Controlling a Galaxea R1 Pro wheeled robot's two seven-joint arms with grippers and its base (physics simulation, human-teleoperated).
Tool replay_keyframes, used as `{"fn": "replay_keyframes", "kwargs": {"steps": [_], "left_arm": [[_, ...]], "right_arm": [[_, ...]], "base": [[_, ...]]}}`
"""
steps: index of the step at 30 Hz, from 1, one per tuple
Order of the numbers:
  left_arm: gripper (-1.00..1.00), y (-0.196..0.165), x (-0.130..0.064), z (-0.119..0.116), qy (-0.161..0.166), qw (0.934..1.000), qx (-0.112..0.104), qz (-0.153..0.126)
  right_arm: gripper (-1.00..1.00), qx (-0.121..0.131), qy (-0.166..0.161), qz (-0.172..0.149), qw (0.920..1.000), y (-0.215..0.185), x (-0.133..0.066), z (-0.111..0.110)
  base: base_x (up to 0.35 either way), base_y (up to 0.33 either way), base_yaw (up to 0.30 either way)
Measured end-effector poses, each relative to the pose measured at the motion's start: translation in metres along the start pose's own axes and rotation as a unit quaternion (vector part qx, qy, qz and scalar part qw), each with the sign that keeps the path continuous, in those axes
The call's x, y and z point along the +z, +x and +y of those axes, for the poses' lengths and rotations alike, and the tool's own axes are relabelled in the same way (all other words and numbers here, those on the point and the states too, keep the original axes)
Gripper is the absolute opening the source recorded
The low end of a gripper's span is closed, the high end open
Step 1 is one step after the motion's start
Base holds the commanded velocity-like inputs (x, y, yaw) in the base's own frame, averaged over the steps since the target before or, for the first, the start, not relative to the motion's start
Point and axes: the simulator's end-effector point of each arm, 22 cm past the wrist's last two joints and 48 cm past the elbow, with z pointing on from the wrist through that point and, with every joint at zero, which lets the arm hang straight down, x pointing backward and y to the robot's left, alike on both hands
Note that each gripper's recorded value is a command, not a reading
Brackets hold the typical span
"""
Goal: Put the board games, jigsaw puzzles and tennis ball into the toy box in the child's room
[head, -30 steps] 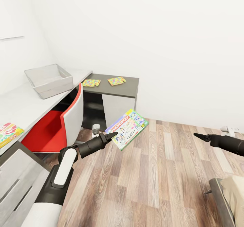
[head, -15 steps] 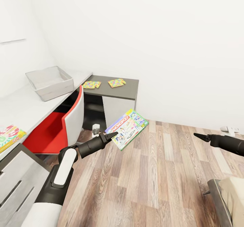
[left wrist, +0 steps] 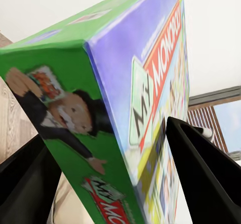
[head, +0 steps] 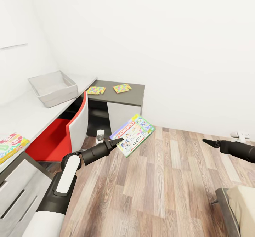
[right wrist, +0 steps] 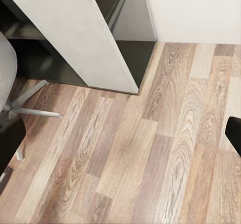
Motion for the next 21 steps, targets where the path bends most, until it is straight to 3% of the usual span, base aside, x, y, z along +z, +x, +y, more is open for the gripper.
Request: {"fn": "replay_keyframes", "kwargs": {"steps": [21], "left_arm": [[-1.00, -0.002, -0.003, -0.018, -0.009, 0.9999, -0.013, 0.005]], "right_arm": [[1.00, 0.000, 0.000, 0.001, 1.0000, -0.022, -0.018, 0.011]], "base": [[0.000, 0.000, 0.000]]}}
